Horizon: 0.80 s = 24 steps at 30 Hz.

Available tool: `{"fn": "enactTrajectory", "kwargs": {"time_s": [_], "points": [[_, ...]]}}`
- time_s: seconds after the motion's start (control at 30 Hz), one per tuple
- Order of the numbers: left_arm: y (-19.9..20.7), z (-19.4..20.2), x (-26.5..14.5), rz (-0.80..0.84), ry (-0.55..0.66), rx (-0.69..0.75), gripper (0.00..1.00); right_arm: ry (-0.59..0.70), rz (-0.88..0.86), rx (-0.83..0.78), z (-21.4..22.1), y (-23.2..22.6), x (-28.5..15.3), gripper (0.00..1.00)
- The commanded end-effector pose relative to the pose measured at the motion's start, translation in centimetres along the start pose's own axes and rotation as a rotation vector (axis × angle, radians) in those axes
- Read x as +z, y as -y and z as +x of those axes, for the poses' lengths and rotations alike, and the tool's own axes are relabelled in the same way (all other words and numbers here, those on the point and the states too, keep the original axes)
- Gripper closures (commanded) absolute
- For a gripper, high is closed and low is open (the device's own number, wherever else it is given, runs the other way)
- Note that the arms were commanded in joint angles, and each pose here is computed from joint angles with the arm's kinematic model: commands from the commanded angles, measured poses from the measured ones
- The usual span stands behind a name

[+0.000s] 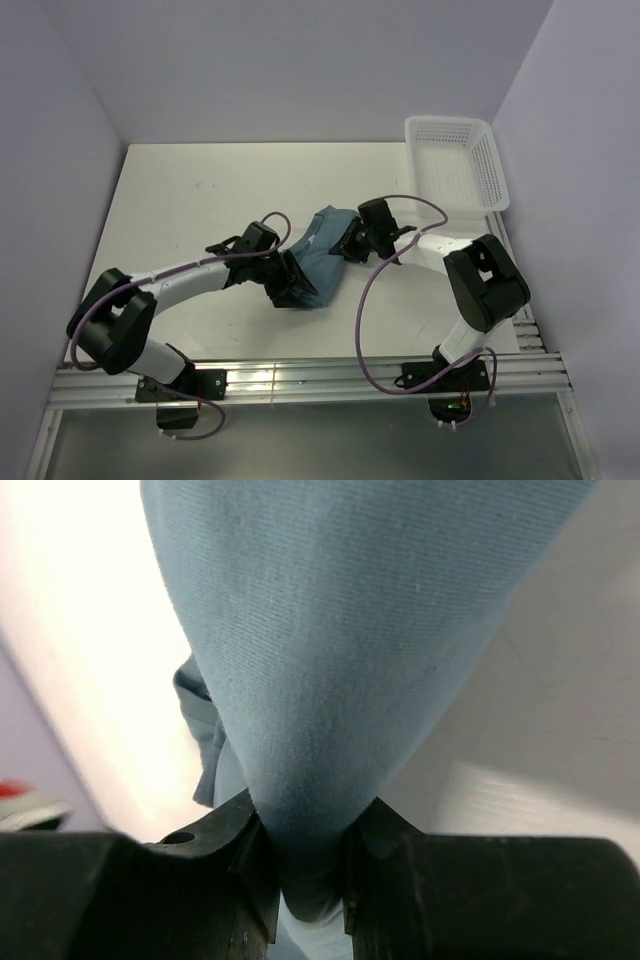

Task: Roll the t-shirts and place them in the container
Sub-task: Roll the tshirt

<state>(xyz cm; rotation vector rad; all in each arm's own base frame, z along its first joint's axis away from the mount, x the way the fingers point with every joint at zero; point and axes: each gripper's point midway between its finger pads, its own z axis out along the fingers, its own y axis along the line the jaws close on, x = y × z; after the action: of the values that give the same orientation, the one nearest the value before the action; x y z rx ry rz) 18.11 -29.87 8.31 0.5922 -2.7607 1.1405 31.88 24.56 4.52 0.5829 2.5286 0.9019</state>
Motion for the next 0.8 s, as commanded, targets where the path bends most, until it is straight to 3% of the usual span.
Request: {"fn": "enactTrajectory", "kwargs": {"time_s": [0.0,0.2,0.3,0.63,0.77], "points": [[1.9,0.1,-3.2,0.017,0.051,0.095,0.43,0.014,0.141,-0.101,-1.5,1.1,-0.8,0.86],[1.6,-1.5,-6.1,0.047,0.146,0.094,0.39,-0.064,0.329,-0.146,-1.8,2.1,-2.2,0.9],[1.8,-3.3,-5.8,0.024,0.187,0.121,0.4,-0.115,0.392,-0.143,-1.6,2.1,-3.0,0.99],[6.2,-10.0,-1.8,0.059,0.307,0.316,0.54,-0.202,0.551,-0.103,-1.3,2.6,-5.0,1.0],[7.9,-10.7,0.3,0.042,0.309,0.376,0.58,-0.206,0.606,-0.095,-1.4,3.1,-5.4,1.0]]}}
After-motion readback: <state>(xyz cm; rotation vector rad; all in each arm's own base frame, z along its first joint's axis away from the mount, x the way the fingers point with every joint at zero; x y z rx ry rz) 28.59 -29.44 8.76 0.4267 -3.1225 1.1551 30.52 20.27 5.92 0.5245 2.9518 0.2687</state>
